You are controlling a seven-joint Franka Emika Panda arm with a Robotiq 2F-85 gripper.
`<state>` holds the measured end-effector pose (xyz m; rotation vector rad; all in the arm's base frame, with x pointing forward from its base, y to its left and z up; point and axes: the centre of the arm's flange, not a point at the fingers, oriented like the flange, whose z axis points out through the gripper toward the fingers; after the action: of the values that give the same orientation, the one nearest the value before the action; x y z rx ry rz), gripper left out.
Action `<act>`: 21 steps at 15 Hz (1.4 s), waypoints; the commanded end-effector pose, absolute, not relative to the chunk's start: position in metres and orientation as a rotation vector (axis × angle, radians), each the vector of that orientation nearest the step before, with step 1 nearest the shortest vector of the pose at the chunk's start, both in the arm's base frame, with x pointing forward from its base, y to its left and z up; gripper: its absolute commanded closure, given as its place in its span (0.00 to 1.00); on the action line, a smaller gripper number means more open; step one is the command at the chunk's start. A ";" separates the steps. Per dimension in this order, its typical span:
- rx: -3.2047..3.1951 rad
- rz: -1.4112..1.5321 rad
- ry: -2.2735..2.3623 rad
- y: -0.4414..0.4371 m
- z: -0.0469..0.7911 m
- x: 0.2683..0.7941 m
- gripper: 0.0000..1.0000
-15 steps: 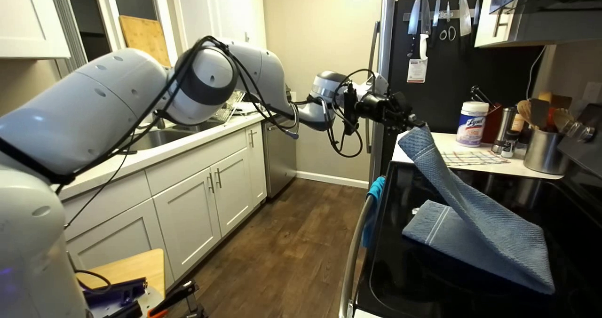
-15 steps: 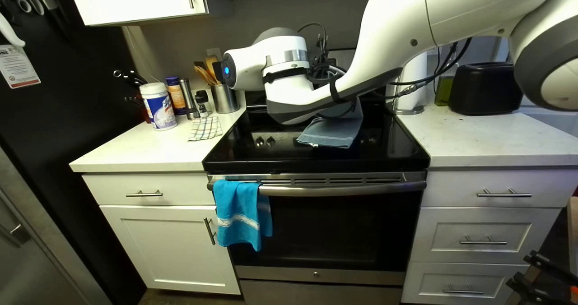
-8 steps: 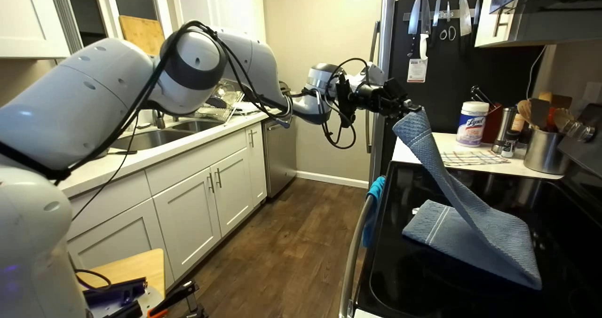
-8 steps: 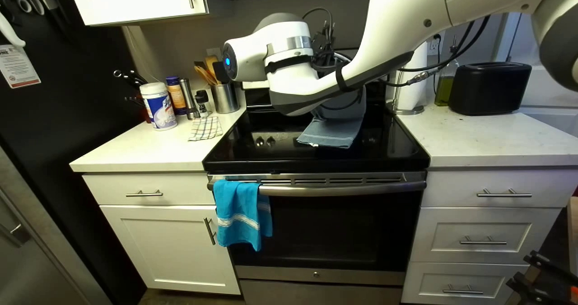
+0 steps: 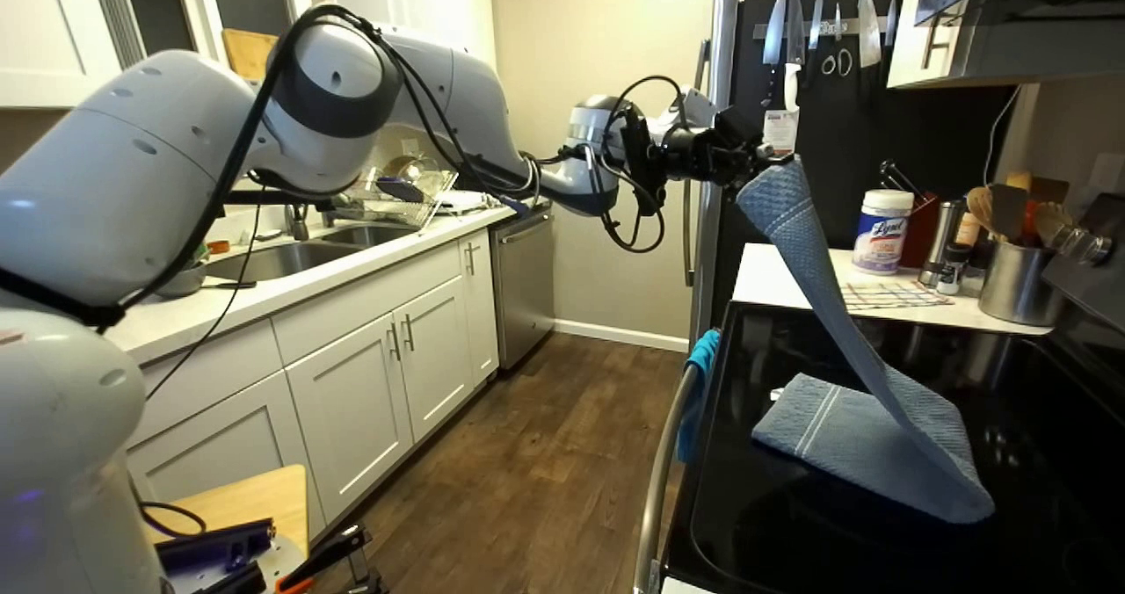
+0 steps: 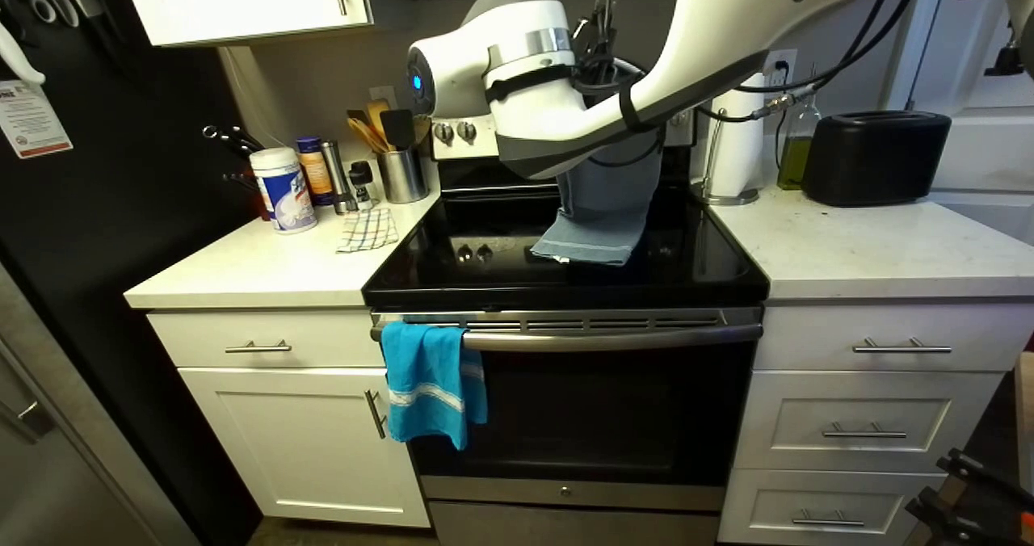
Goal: Hang the pale towel on the oven
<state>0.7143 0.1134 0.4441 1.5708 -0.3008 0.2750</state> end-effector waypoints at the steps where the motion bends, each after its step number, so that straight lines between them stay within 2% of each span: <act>1: 1.490 0.280 -0.310 0.107 0.475 0.682 0.99; 21: 1.461 0.399 -0.375 0.112 0.621 0.635 0.99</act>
<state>0.6600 0.1224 0.6009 1.4635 -0.3806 0.4047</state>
